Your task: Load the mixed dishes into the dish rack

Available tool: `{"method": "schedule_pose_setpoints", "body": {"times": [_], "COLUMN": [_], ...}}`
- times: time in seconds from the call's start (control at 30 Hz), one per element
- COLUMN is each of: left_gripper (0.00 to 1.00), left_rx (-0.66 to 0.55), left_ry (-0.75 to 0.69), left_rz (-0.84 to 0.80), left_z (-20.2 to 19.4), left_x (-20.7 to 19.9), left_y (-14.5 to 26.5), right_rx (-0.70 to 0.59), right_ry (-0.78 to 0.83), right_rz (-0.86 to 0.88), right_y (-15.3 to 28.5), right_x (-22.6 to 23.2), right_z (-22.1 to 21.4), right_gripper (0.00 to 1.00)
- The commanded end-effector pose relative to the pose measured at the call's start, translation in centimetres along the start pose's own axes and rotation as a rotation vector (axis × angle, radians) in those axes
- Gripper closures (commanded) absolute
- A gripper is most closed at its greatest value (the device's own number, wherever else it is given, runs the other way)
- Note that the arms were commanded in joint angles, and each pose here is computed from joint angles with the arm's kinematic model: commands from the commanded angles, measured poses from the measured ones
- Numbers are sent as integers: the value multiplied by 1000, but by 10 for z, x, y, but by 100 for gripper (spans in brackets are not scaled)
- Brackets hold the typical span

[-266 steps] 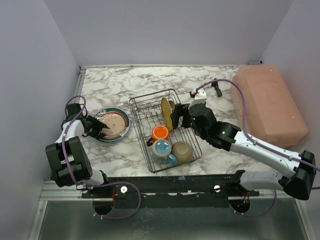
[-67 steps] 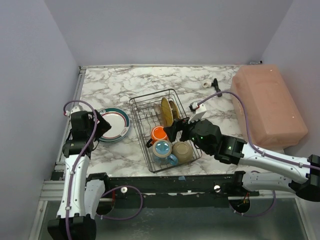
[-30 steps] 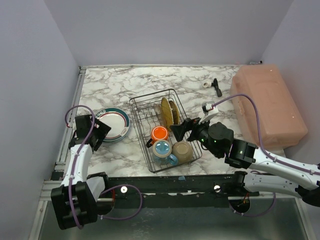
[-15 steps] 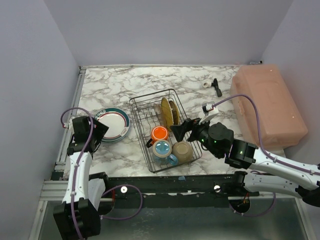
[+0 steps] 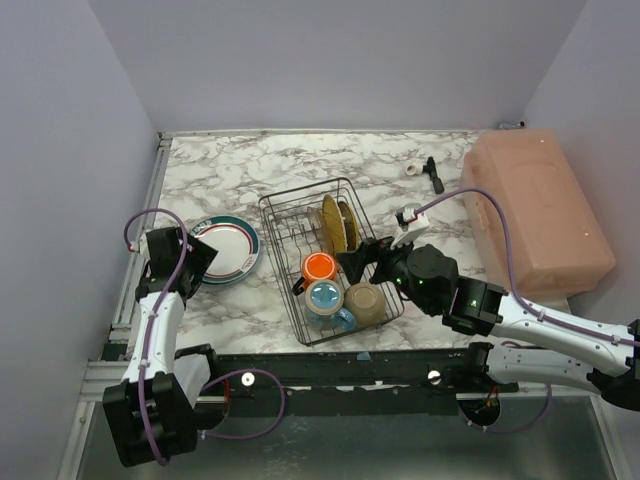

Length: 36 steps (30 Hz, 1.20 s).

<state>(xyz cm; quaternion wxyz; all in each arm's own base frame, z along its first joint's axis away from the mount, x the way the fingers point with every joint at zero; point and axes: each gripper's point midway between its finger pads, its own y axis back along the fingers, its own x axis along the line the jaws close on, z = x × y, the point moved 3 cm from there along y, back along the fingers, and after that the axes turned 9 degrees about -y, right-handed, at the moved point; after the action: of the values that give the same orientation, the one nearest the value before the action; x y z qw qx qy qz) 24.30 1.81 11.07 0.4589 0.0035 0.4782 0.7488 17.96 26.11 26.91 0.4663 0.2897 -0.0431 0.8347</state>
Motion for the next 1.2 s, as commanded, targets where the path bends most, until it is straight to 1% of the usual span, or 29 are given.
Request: {"method": "schedule_pose_setpoints", "body": {"times": [0.0,0.07,0.23,0.37,0.5,0.67,0.83,0.93,1.17], "left_gripper": [19,22,22,22,26,44,77,100,100], "left_rx": [4,10,61,64,95,71,30,-11,-90], "left_ry": [18,16,40,62,93,119,145,150,178], "left_rz": [-2,6,26,35,50,11,-77,-89,-102], "left_z": [-4,-5,-16,-20,-25,-26,-22,-16,-6], "left_x": [3,5,10,13,14,13,6,5,6], "left_y": [-11,-17,-24,-29,-36,-41,-36,-29,-3], "right_rx": [-30,-28,-31,-27,-24,-26,-25,-16,3], "right_ry": [-17,-12,-14,-17,-12,-12,-15,-13,-19], "right_rz": [29,30,25,25,17,21,18,21,34], "right_y": [1,1,1,0,-2,-2,-2,-3,-8], "right_x": [9,10,8,8,7,8,7,8,14], "right_z": [10,10,10,8,6,7,6,4,0], "right_gripper": [5,5,5,5,5,5,5,5,5]}}
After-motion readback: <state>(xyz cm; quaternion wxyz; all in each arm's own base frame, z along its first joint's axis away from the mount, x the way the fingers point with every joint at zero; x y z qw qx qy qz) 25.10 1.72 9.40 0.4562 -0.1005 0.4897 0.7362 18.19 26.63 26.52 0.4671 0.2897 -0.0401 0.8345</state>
